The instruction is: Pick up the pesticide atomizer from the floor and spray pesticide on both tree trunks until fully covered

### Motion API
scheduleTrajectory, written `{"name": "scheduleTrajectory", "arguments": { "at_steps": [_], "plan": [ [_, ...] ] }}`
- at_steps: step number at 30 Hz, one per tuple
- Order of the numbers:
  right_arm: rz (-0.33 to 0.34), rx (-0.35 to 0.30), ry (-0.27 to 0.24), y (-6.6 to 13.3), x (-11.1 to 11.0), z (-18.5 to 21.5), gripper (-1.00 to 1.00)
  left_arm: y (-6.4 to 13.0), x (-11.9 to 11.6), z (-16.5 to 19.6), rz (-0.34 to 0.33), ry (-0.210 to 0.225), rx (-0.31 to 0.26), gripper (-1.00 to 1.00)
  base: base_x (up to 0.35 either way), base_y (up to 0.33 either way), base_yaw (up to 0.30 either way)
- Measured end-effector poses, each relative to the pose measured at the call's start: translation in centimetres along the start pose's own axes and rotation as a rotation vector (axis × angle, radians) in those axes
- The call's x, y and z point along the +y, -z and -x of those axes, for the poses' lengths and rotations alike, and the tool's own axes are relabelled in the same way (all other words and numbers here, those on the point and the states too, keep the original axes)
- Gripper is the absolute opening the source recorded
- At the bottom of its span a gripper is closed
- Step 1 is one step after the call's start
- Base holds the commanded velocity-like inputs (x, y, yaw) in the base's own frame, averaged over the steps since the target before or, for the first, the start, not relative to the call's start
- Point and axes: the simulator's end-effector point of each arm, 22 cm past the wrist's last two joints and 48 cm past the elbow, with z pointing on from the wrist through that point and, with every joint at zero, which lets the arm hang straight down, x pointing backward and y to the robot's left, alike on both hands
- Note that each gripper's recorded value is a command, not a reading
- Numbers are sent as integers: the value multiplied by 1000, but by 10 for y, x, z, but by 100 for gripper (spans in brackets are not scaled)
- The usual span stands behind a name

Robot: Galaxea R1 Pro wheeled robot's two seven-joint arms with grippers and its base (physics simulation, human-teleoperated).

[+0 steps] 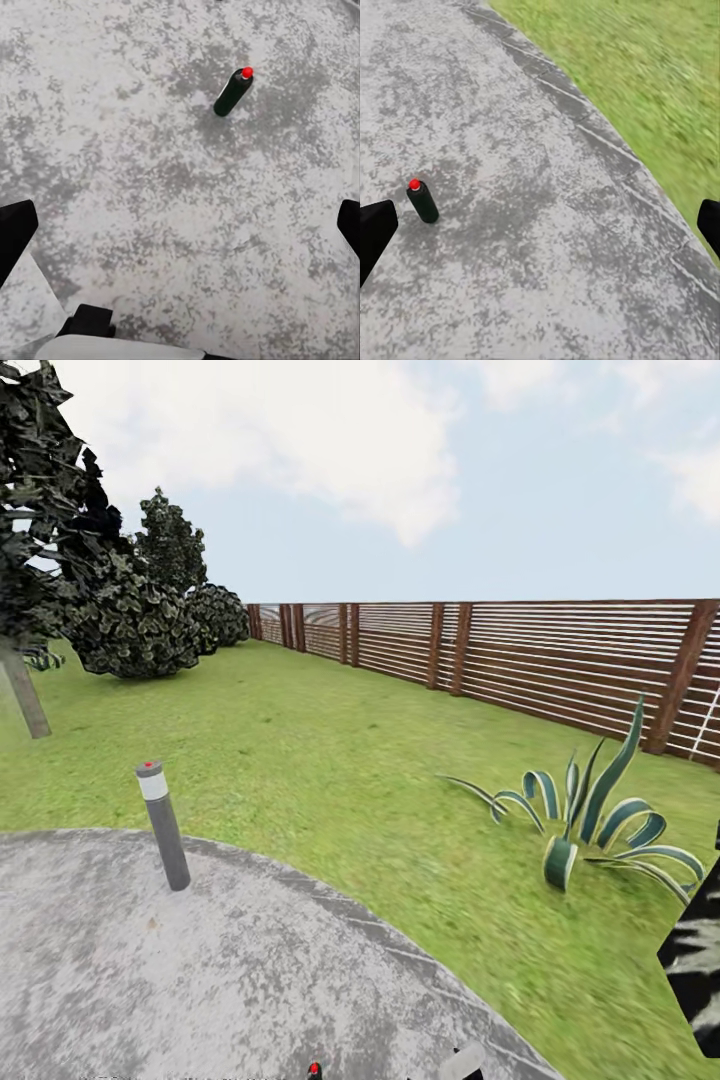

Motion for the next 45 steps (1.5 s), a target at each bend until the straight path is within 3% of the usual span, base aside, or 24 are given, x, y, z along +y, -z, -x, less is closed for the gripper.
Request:
{"name": "scheduleTrajectory", "arguments": {
  "at_steps": [12, 29, 45],
  "plan": [
    [3, 8, -2, 0, 1, -4, 100, 0, 1, -3, 2, 0, 7, 100, 9, -45, 297],
    [6, 19, -4, 0, 3, -9, 100, 0, 2, -7, 6, 0, 19, 100, 0, -245, 293],
    [9, 18, 0, 0, 4, -9, 100, 0, 2, -8, 6, 0, 20, 100, 131, -138, 30]
  ]
}}
